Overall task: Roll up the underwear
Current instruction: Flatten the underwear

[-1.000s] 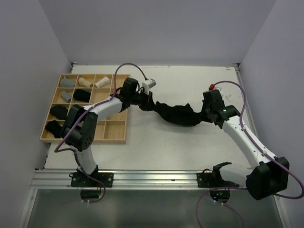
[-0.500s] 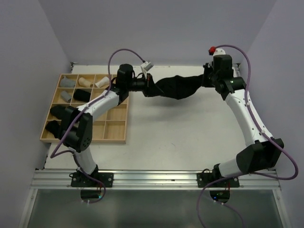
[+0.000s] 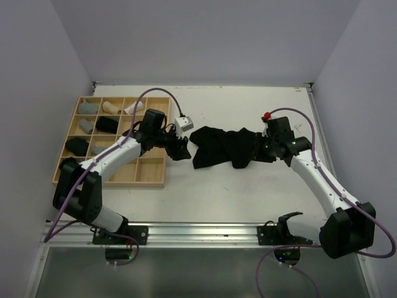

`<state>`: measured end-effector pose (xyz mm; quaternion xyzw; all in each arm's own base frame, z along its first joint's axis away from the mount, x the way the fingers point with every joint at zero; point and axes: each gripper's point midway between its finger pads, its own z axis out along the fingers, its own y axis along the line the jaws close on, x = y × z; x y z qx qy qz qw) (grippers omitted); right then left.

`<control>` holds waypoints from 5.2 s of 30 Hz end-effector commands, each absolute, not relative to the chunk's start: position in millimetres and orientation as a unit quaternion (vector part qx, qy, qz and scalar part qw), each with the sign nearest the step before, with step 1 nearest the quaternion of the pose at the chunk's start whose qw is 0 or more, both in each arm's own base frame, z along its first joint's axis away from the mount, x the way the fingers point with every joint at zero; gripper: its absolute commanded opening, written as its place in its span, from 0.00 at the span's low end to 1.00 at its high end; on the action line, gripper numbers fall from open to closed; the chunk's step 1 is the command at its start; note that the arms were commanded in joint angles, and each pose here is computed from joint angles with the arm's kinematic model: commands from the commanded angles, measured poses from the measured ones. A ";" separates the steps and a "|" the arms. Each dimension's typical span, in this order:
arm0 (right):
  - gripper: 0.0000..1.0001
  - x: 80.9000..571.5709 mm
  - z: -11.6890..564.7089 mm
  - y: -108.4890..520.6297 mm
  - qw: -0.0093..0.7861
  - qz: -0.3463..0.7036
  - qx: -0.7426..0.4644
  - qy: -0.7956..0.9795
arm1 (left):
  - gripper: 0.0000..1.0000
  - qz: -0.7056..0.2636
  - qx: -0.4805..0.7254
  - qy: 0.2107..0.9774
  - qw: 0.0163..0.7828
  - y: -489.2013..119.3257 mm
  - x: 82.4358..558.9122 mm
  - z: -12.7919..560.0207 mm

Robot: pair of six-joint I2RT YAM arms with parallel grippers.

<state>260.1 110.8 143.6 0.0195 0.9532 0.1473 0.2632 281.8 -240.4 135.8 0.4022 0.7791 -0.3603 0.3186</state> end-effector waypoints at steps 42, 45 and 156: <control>0.57 299.6 74.9 82.5 0.312 0.078 0.143 0.936 | 0.00 -0.059 0.613 0.646 0.451 -308.2 324.6 153.6; 0.57 299.6 87.1 83.7 0.326 0.084 0.121 0.934 | 0.00 -0.098 0.580 0.689 0.424 -291.5 337.4 161.2; 0.25 316.4 12.5 233.3 0.157 0.187 -0.132 0.961 | 0.95 -0.170 0.412 0.771 0.456 -206.0 449.0 177.1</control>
